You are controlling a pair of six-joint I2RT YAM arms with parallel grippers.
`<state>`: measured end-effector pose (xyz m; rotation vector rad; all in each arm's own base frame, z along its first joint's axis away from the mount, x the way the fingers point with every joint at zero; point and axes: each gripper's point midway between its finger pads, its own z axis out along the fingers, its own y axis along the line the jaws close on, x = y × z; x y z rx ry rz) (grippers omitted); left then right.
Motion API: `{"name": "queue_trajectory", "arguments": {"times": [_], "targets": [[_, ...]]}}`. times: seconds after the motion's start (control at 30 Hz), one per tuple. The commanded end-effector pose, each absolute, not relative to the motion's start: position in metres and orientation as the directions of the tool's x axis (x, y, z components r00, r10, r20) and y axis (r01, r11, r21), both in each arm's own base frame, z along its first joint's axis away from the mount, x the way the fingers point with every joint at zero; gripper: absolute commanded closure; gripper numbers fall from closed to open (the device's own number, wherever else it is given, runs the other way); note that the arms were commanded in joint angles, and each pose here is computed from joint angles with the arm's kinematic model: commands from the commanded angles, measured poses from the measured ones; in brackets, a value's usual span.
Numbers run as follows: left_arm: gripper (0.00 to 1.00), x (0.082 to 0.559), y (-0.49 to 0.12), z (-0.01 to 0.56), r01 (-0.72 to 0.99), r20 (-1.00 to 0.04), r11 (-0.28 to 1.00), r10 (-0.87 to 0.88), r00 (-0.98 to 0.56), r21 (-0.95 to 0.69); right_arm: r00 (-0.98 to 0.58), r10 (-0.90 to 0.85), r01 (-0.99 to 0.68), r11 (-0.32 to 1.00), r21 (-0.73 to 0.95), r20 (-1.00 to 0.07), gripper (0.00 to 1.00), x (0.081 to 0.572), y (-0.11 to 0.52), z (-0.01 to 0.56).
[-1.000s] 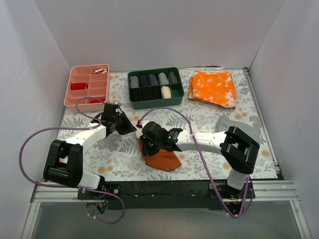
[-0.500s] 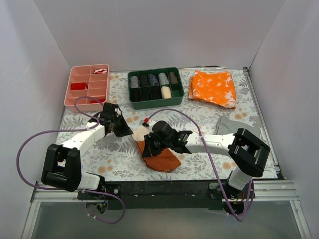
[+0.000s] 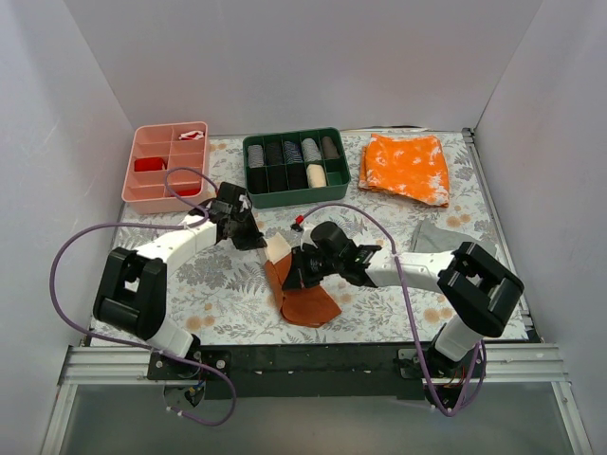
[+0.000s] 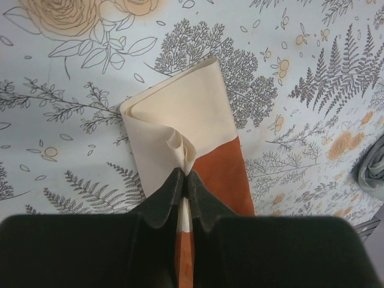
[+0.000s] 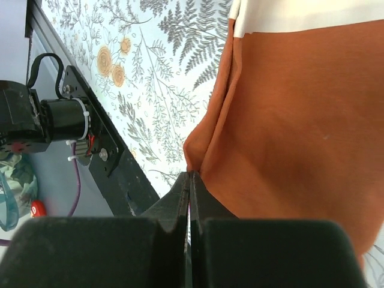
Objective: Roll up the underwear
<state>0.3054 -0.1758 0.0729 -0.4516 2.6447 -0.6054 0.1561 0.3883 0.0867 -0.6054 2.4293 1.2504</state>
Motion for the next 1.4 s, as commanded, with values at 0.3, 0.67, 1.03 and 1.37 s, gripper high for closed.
{"name": "queue_trajectory", "arguments": {"times": [0.3, 0.67, 1.03, 1.37], "targets": [[1.00, 0.339, -0.193, 0.071, -0.243, -0.323, 0.872, -0.397, -0.859, -0.425, -0.847, -0.164, -0.511, 0.511, 0.691, -0.505, 0.99, 0.184, 0.367, 0.091], [1.00, 0.352, -0.208, 0.070, -0.229, -0.329, 0.881, -0.379, -0.865, -0.413, -0.848, -0.166, -0.504, 0.548, 0.667, -0.504, 0.99, 0.192, 0.353, 0.084], [1.00, 0.347, -0.205, 0.061, -0.232, -0.321, 0.889, -0.370, -0.872, -0.394, -0.906, -0.105, -0.385, 0.606, 0.696, -0.410, 0.49, 0.184, 0.341, 0.068], [1.00, 0.349, -0.207, 0.057, -0.228, -0.316, 0.890, -0.364, -0.876, -0.394, -0.951, -0.053, -0.282, 0.561, 0.779, -0.306, 0.48, 0.172, 0.347, 0.066]]}}
